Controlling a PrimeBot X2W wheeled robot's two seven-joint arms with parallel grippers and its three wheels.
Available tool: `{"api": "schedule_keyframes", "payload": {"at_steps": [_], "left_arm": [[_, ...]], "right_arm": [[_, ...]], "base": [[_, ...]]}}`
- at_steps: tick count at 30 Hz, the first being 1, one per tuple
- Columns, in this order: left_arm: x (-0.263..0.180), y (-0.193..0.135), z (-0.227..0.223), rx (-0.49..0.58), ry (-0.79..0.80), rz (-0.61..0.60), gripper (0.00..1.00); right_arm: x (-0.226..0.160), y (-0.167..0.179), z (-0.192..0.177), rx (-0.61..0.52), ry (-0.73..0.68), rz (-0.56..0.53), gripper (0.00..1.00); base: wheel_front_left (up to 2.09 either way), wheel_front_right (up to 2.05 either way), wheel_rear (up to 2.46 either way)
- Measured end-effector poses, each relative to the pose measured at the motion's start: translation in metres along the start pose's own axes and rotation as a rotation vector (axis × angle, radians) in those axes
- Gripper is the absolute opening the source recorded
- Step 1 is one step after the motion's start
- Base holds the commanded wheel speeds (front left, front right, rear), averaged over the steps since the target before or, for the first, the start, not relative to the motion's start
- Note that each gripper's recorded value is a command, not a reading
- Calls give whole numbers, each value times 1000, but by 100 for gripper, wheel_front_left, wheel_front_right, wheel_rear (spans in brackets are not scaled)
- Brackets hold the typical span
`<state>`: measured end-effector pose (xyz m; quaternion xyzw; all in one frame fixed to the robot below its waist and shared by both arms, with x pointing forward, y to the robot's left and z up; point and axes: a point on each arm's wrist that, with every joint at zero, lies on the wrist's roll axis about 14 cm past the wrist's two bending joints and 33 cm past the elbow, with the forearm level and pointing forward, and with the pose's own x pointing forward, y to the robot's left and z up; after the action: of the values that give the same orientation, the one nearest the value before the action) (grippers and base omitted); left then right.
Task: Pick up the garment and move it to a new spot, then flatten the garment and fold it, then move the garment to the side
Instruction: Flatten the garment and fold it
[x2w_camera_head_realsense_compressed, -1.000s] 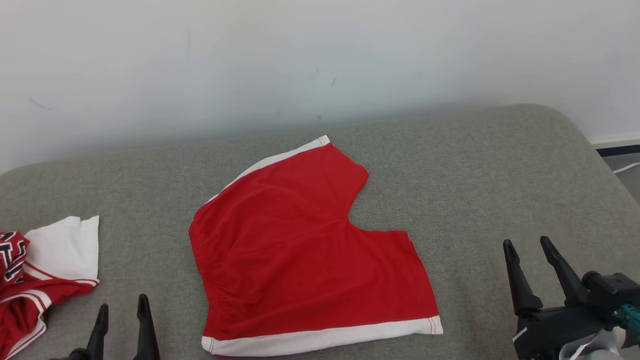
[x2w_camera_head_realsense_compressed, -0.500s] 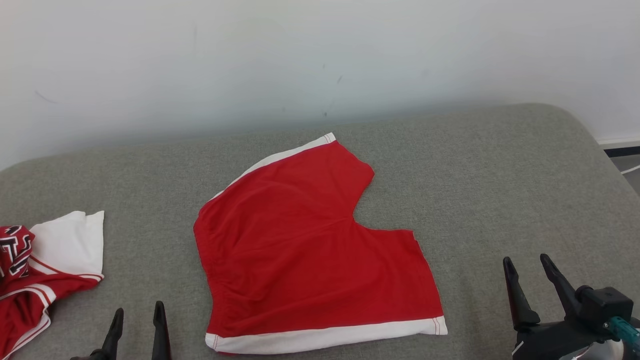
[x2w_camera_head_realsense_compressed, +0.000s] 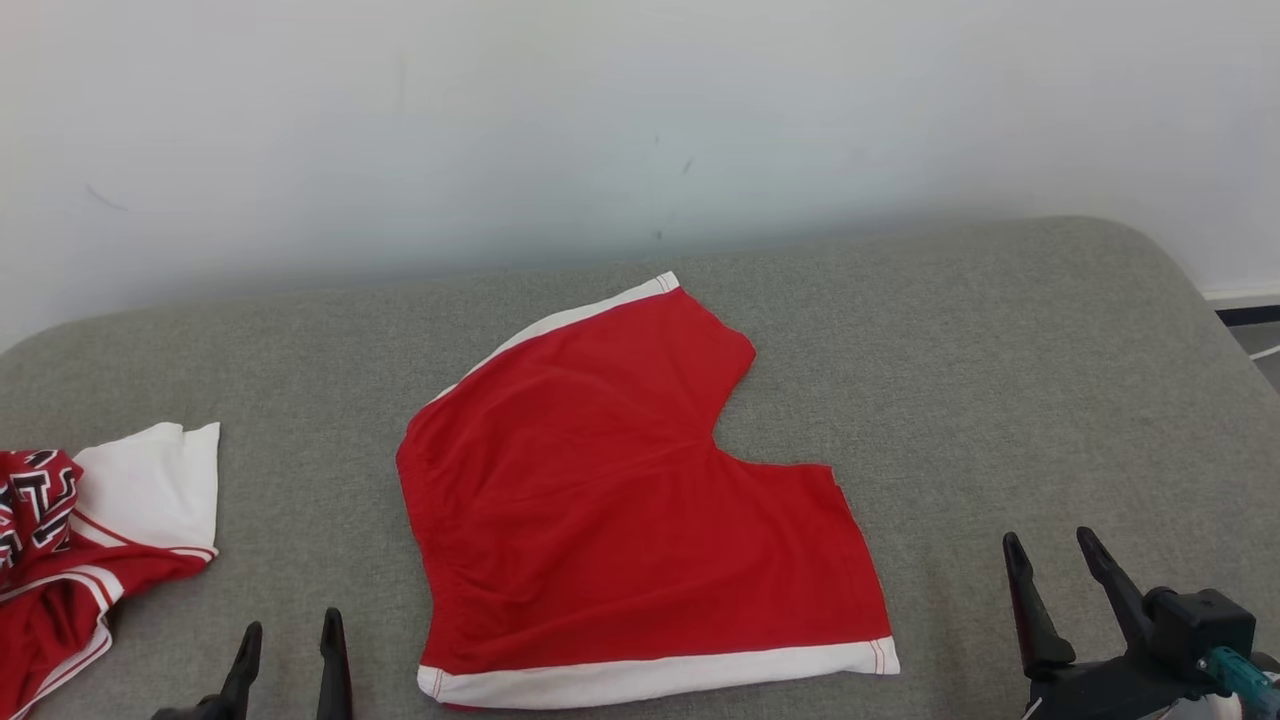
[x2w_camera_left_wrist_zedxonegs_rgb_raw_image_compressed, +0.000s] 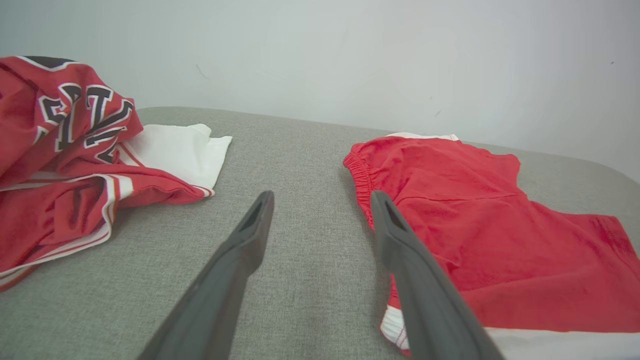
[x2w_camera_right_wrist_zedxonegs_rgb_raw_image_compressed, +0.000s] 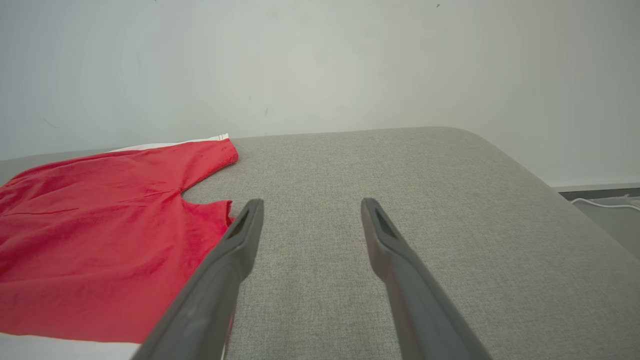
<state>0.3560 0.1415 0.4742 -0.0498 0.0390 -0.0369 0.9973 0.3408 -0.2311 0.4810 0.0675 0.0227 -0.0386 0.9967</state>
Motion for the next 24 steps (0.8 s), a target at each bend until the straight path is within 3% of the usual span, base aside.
{"api": "schedule_keyframes", "payload": {"at_steps": [24], "left_arm": [[-3, -2, -11, 31, 75, -5, 100]], "right_arm": [[-1, 0, -6, -19, 17, -1, 100]], "base": [[0, 0, 0]]}}
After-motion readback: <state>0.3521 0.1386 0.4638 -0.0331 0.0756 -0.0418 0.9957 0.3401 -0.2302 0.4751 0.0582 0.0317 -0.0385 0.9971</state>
